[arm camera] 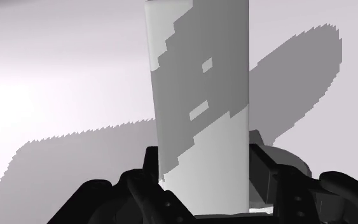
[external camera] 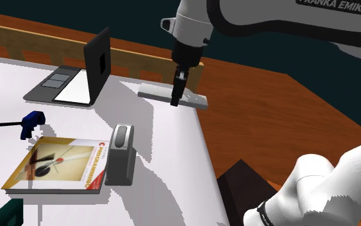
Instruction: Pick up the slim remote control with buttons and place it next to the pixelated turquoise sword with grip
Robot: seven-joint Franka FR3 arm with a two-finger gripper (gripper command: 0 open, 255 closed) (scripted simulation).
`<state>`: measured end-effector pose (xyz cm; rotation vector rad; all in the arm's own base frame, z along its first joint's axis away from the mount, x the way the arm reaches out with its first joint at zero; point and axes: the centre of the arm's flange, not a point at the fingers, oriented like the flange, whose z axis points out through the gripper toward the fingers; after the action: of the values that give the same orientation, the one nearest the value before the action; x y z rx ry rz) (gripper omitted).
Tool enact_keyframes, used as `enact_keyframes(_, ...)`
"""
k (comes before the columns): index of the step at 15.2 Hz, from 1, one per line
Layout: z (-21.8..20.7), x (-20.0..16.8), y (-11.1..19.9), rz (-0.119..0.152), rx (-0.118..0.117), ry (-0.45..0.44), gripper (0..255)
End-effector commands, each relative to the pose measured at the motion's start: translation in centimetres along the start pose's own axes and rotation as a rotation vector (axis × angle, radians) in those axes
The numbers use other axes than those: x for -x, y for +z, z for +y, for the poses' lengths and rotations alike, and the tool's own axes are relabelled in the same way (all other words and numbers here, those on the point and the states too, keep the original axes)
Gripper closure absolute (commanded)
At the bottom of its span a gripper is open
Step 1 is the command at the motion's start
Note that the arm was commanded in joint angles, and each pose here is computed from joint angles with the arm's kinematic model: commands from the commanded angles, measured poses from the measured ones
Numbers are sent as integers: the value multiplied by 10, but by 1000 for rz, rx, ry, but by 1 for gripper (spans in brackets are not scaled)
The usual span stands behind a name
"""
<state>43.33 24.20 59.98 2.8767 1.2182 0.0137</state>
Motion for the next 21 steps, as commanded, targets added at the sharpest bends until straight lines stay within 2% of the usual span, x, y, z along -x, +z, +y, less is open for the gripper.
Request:
enact_keyframes(1,-28,2,0,0,0,1,255)
enact_keyframes(21,-292,9,-6,0,0,1,255)
